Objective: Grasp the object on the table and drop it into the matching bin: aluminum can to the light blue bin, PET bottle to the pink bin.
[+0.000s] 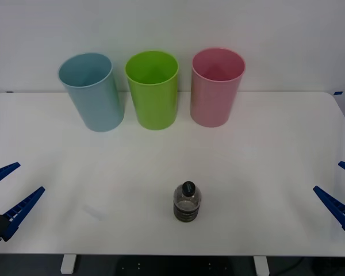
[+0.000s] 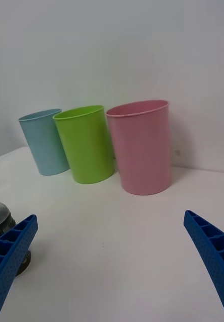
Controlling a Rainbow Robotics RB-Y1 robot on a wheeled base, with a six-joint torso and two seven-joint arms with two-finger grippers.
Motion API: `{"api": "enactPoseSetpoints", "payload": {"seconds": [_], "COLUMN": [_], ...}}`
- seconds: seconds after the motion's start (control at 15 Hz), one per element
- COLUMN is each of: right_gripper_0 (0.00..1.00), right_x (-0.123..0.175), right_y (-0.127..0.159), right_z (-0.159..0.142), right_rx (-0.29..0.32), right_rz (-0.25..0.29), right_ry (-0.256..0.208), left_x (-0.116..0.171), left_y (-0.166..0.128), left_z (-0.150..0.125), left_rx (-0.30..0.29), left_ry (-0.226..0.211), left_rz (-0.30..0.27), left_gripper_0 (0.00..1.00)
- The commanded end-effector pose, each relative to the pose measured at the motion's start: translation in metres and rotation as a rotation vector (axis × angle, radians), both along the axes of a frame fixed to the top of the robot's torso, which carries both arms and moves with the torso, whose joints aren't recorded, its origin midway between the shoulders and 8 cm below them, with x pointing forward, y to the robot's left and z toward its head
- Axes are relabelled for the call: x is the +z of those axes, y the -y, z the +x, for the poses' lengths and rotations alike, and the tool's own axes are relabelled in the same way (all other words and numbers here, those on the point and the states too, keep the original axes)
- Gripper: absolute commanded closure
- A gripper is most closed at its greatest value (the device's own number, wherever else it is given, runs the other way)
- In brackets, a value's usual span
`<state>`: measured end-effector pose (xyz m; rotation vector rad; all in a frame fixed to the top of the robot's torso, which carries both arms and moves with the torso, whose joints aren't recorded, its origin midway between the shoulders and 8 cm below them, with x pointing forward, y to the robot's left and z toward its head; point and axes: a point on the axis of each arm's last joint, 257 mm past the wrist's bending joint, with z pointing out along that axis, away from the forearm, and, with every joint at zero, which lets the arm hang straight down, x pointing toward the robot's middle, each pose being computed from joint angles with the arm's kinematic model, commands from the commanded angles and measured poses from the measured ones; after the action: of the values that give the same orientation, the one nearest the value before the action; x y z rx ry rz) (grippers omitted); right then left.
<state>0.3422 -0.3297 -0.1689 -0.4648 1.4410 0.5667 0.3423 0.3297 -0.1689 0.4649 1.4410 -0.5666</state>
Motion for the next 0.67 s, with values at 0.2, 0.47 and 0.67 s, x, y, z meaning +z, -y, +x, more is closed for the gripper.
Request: {"api": "enactPoseSetpoints", "payload": {"seconds": [0.2,0.47,0.67], "right_gripper_0": [0.0,0.0,0.0], "right_x": [-0.007,-0.013,-0.025], "right_y": [0.003,-0.005,-0.025], "right_z": [-0.005,-0.004,-0.007], "right_rx": [-0.011,0.022,0.1], "right_rz": [0.014,0.014,0.024], "right_ry": [-0.017,-0.028,-0.063], "left_x": [0.0,0.0,0.0], "left_y": [0.0,0.0,0.0], "left_z": [0.0,0.0,0.0], "left_rx": [0.0,0.0,0.0], "left_ry": [0.0,0.0,0.0], "left_rz": [0.0,0.0,0.0], "left_gripper_0": [0.0,0.0,0.0]}}
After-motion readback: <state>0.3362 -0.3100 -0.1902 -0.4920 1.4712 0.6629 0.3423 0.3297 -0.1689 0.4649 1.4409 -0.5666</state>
